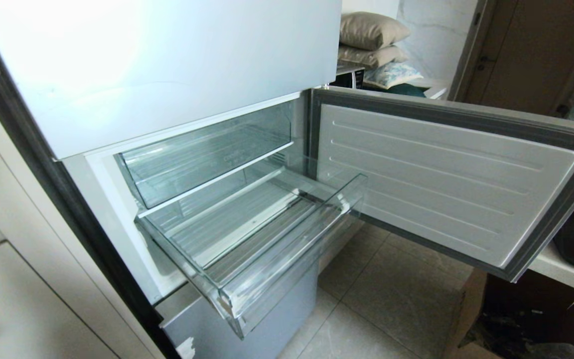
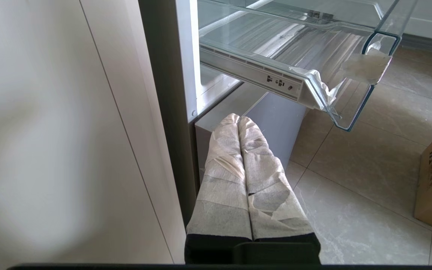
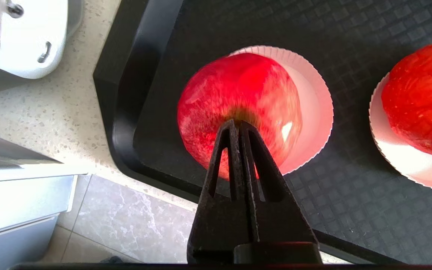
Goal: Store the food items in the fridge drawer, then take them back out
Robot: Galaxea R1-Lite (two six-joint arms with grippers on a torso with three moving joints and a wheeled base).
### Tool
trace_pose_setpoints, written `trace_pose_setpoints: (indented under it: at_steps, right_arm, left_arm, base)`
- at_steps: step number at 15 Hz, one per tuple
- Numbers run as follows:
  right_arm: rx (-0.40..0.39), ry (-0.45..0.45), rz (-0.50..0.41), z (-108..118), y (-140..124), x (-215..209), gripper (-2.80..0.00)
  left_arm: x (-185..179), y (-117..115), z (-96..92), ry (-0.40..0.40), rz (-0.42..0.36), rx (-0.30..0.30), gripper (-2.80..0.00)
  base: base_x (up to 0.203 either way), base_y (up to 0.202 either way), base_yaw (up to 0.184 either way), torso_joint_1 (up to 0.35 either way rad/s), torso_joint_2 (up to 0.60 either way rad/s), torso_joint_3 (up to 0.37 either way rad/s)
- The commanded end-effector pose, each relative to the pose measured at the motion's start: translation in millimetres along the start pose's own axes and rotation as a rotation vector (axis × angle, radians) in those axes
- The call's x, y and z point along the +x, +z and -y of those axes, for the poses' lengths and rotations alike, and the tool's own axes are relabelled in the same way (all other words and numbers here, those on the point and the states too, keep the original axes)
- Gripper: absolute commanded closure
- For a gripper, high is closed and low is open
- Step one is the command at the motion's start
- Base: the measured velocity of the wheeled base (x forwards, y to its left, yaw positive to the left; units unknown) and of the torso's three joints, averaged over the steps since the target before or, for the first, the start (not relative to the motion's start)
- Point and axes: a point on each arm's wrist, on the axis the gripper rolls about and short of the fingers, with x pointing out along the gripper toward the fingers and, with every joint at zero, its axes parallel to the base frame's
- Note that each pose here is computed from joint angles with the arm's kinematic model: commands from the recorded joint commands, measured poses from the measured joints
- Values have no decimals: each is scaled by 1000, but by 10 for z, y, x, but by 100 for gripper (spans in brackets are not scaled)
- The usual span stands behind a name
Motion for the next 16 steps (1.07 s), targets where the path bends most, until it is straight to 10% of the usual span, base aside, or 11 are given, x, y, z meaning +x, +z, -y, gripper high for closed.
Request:
trace_pose_setpoints:
  at_steps: [1, 16]
  right_arm:
    - [6, 2, -9, 29, -31, 33, 0]
    - [18, -18, 12, 176, -11, 40, 0]
  left_arm:
    - [0, 1, 0, 0, 1, 0, 0]
    - [0, 1, 0, 0, 1, 0, 0]
  base:
    - [0, 0, 0, 0, 0, 0]
    - [0, 0, 0, 0, 0, 0]
